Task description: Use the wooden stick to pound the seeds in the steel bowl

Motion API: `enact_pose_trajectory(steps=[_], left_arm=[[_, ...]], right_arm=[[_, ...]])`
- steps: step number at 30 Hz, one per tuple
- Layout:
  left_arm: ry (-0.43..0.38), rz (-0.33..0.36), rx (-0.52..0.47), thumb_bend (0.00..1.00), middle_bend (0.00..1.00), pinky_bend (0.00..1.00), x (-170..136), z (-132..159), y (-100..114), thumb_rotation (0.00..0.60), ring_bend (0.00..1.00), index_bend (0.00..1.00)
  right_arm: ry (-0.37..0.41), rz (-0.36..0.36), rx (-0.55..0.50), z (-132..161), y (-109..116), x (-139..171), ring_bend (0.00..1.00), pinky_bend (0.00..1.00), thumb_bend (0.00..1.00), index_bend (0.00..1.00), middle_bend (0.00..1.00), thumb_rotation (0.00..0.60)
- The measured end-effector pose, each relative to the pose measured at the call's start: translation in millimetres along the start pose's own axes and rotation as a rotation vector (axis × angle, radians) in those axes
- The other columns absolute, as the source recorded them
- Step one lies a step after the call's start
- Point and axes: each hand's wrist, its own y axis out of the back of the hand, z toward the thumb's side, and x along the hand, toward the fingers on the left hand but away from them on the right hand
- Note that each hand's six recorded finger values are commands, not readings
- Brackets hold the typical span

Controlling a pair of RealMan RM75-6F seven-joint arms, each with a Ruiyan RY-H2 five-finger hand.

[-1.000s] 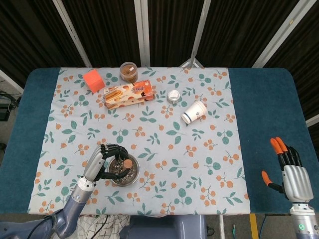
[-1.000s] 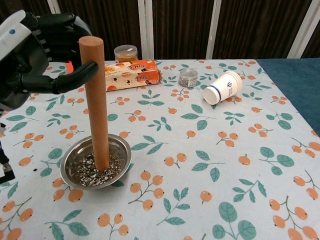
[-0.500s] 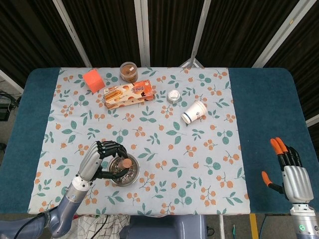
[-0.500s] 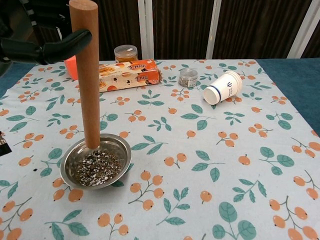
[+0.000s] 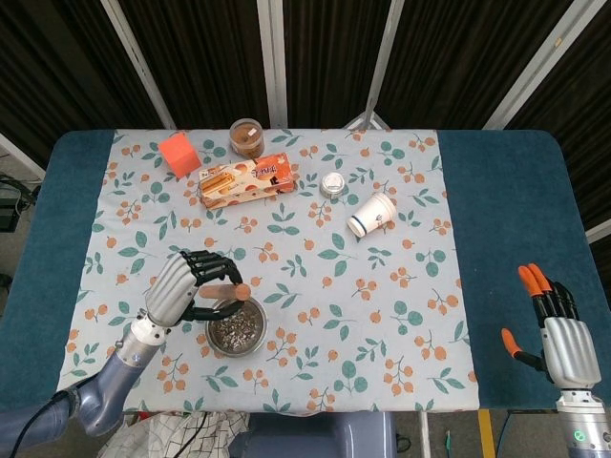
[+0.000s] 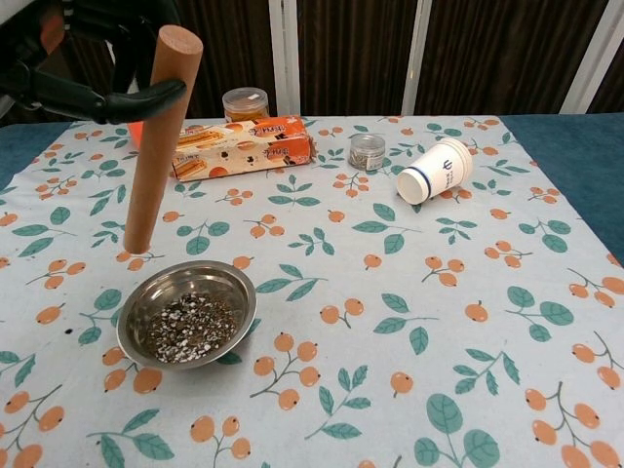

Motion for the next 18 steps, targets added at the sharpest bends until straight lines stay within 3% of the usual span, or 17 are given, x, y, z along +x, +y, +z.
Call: enact_pose_trajectory(steps=[7, 18], left_arm=[[0.033, -0.098, 0.198, 0.85, 0.73, 0.68, 4, -36, 5, 0.600, 0.59, 0.66], [0.119, -0.200, 0.366, 0.85, 0.73, 0.68, -7, -90, 4, 0.600, 0.59, 0.66]], right_arm=[[-0.002, 0.011, -0.005, 0, -2, -1, 0.00, 0.00, 0.37, 0.00, 0.00, 0.600], [-0.012, 0.022, -0.013, 0, -3, -2, 0.00, 0.00, 0.37, 0.00, 0.00, 0.600]])
